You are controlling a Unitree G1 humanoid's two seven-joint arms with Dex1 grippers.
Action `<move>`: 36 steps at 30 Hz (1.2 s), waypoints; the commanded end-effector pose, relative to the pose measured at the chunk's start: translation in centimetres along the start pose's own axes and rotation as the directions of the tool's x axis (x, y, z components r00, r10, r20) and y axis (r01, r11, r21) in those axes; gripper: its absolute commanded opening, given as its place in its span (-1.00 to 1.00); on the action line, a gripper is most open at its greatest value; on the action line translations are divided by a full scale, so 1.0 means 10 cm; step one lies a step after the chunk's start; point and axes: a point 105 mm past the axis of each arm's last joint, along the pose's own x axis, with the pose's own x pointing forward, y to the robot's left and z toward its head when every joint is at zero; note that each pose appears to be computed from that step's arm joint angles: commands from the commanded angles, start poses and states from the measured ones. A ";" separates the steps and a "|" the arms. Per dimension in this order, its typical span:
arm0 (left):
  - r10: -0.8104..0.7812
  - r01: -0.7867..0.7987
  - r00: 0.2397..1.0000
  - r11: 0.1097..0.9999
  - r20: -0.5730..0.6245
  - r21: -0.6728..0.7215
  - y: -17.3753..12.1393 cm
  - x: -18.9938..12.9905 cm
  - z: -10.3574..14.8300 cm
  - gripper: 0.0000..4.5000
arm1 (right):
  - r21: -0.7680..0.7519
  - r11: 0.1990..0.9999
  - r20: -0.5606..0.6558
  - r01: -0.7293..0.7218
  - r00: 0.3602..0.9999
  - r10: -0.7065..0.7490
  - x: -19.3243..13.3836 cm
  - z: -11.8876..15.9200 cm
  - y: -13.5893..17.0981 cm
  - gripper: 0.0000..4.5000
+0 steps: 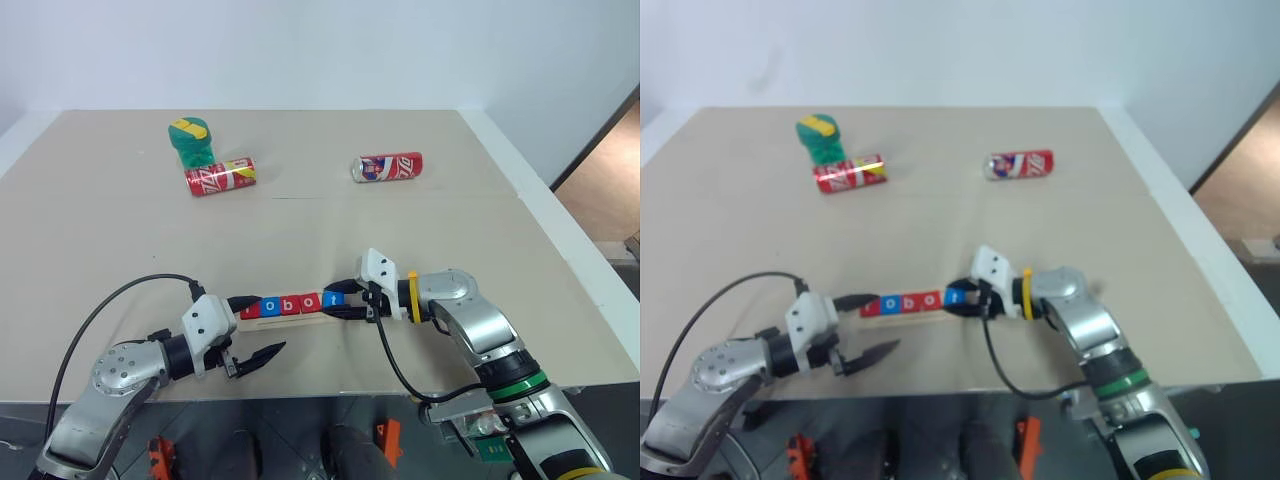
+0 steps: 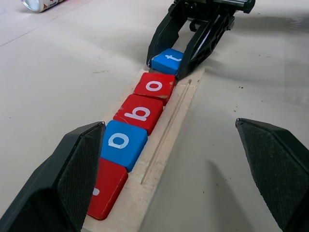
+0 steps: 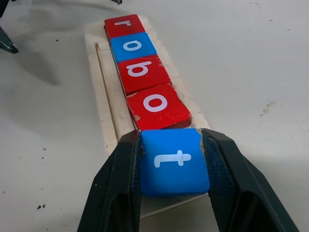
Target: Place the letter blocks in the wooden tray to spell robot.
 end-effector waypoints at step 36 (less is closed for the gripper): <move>-0.077 0.082 0.995 0.993 0.059 -0.087 -0.09 -0.02 0.18 1.00 | 0.385 0.812 0.076 0.439 0.861 -0.502 -0.30 0.01 0.17 -0.98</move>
